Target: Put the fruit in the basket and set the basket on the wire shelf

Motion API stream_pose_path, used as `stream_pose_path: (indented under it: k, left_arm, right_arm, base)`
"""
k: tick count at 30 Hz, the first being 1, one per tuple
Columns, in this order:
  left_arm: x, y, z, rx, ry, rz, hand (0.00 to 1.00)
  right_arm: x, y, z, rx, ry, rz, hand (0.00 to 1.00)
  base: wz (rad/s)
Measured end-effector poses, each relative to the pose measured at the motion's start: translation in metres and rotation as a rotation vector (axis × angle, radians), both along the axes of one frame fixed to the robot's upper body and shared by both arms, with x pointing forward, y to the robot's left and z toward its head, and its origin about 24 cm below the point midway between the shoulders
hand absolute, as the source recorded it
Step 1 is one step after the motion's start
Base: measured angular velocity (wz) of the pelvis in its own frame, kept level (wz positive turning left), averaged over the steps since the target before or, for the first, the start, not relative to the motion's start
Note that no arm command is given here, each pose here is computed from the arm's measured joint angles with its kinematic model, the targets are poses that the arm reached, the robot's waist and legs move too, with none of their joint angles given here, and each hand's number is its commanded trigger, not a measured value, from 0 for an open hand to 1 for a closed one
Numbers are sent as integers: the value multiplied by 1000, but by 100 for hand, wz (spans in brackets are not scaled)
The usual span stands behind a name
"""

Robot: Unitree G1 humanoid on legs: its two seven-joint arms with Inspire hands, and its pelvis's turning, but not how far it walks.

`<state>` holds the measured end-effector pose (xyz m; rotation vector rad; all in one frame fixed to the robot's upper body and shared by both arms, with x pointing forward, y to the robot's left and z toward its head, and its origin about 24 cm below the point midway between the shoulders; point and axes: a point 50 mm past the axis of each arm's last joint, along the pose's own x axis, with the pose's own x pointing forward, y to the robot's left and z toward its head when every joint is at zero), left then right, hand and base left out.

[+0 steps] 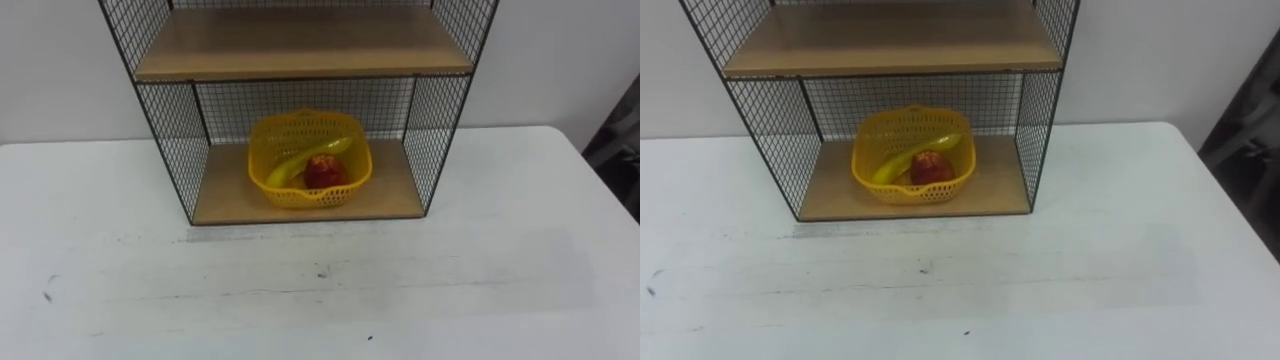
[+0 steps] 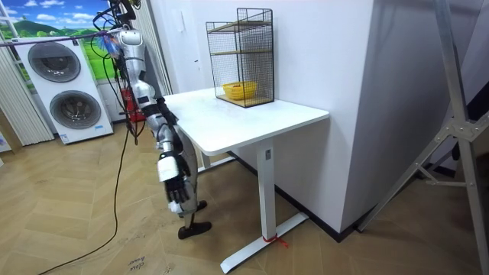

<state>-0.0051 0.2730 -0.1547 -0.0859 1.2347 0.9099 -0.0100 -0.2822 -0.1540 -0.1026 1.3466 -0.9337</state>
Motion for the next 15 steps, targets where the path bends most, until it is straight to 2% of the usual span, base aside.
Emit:
stream_pose_path:
  k: [3,8,15]
  left_arm:
    - [8,-8,-3,-49,19,-138,0]
    - [12,-19,-7,-105,61,-300,0]
    - [14,-31,-11,-152,76,-346,0]
  right_arm:
    - [23,9,-4,89,-23,153,0]
    - [43,22,-8,196,-37,354,0]
    - [43,37,-13,306,-25,432,0]
  base:
    - [-7]
    - [-2]
    - [-1]
